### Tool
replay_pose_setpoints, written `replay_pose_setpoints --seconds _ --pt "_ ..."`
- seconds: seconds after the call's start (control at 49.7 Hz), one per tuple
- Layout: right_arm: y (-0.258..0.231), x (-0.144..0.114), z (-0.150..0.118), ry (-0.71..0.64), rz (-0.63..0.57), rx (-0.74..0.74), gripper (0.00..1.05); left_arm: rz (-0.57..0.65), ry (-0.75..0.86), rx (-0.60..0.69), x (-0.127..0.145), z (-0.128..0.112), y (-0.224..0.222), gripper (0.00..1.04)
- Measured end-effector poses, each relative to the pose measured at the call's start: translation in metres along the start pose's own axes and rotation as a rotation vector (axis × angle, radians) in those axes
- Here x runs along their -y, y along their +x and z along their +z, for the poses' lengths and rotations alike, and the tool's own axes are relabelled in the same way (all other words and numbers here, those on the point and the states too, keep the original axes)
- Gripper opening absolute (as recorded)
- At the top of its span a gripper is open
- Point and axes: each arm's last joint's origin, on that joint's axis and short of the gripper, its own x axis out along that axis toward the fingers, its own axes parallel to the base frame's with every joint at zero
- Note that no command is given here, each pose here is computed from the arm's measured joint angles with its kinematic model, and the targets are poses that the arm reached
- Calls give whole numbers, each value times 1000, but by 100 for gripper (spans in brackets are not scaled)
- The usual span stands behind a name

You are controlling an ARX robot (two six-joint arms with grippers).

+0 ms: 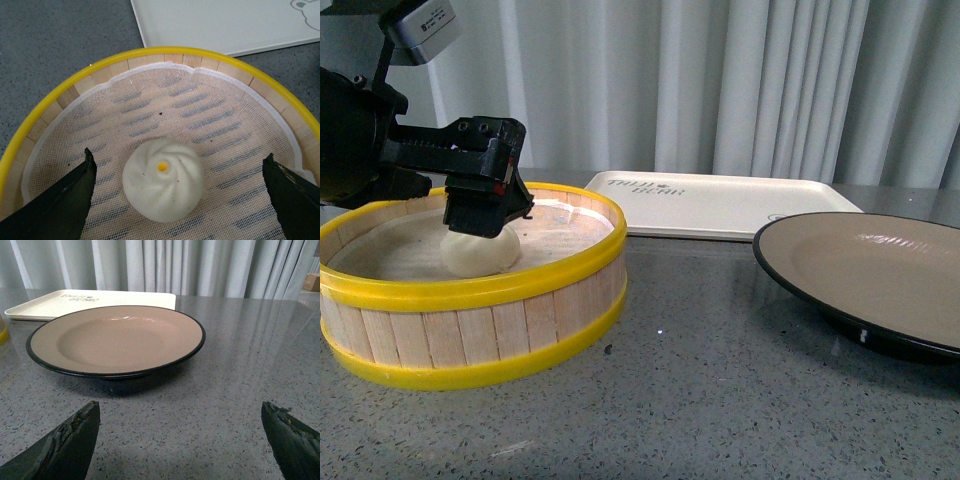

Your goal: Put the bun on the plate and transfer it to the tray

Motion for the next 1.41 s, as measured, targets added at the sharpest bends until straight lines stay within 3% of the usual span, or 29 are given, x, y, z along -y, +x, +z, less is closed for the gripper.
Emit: replay_pose_setpoints --seconds 0.403,1.409 --pt "0 0 0 0 0 0 96 -66 -82 -45 9 -4 7 98" --pt "0 0 0 0 0 0 96 -31 -58 -56 17 -12 22 96"
